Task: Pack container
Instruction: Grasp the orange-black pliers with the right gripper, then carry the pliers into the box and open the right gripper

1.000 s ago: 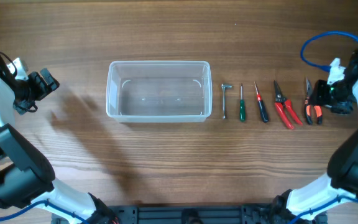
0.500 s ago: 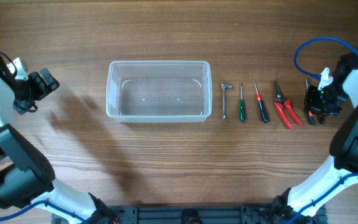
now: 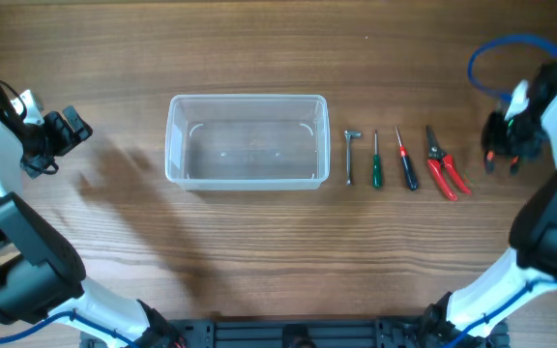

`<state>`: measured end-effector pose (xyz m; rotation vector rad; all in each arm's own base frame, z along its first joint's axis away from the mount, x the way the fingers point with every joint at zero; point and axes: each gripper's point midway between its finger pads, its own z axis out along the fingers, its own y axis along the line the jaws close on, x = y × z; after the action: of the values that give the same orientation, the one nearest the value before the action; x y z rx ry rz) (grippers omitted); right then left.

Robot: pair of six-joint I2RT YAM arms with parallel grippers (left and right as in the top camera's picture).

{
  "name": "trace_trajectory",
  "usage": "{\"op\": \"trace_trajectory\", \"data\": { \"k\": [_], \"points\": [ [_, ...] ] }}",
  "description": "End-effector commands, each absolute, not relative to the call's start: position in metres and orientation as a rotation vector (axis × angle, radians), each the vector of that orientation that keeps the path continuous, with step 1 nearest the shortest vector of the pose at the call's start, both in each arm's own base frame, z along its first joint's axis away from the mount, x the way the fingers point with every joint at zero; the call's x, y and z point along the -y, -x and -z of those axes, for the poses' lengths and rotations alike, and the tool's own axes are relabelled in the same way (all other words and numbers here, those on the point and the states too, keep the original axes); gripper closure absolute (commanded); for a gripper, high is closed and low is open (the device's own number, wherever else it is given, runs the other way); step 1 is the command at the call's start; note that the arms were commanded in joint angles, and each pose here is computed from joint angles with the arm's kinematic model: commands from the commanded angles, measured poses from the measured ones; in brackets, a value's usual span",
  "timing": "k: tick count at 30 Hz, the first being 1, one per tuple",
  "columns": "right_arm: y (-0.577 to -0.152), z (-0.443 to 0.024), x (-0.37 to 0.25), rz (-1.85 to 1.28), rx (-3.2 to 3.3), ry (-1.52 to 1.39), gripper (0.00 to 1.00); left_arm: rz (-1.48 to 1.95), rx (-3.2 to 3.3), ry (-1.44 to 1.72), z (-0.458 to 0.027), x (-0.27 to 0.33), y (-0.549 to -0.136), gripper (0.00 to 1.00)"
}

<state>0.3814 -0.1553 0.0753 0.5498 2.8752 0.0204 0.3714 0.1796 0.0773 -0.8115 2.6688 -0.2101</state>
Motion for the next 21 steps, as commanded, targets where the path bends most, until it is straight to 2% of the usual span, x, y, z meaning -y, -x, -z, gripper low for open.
{"op": "trace_trajectory", "data": {
  "k": [1, 4, 5, 8, 10, 13, 17, 21],
  "points": [
    [-0.434, -0.24, 0.098, -0.083, -2.475, -0.161, 0.96, 0.203, -2.65, 0.811, -0.083, -0.184, -0.376, 0.0],
    [-0.442, -0.303, 0.023, -0.142, -2.309, 0.15, 0.96, 0.203, -2.65, 0.811, -0.083, -0.184, -0.376, 0.0],
    [-0.44, -0.321, -0.026, -0.188, -2.241, 0.329, 0.96, 0.203, -2.65, 0.811, -0.083, -0.184, -0.376, 0.0],
    [-0.423, -0.326, -0.13, -0.292, -2.134, 0.7, 0.96, 0.203, -2.65, 0.811, -0.083, -0.184, -0.376, 0.0],
    [-0.402, -0.309, -0.207, -0.326, -2.047, 1.022, 0.96, 0.203, -2.65, 0.811, -0.083, -0.184, -0.376, 0.0],
    [-0.377, -0.274, -0.276, -0.32, -1.913, 1.388, 0.96, 0.203, -2.65, 0.811, -0.083, -0.184, -0.376, 0.0],
    [-0.366, -0.202, -0.322, -0.228, -1.807, 1.748, 0.96, 0.203, -2.65, 0.811, -0.083, -0.184, -0.376, 0.0],
    [-0.37, -0.138, -0.339, -0.248, -1.842, 1.864, 0.96, 0.203, -2.65, 0.811, -0.083, -0.184, -0.376, 0.0]
  ]
}}
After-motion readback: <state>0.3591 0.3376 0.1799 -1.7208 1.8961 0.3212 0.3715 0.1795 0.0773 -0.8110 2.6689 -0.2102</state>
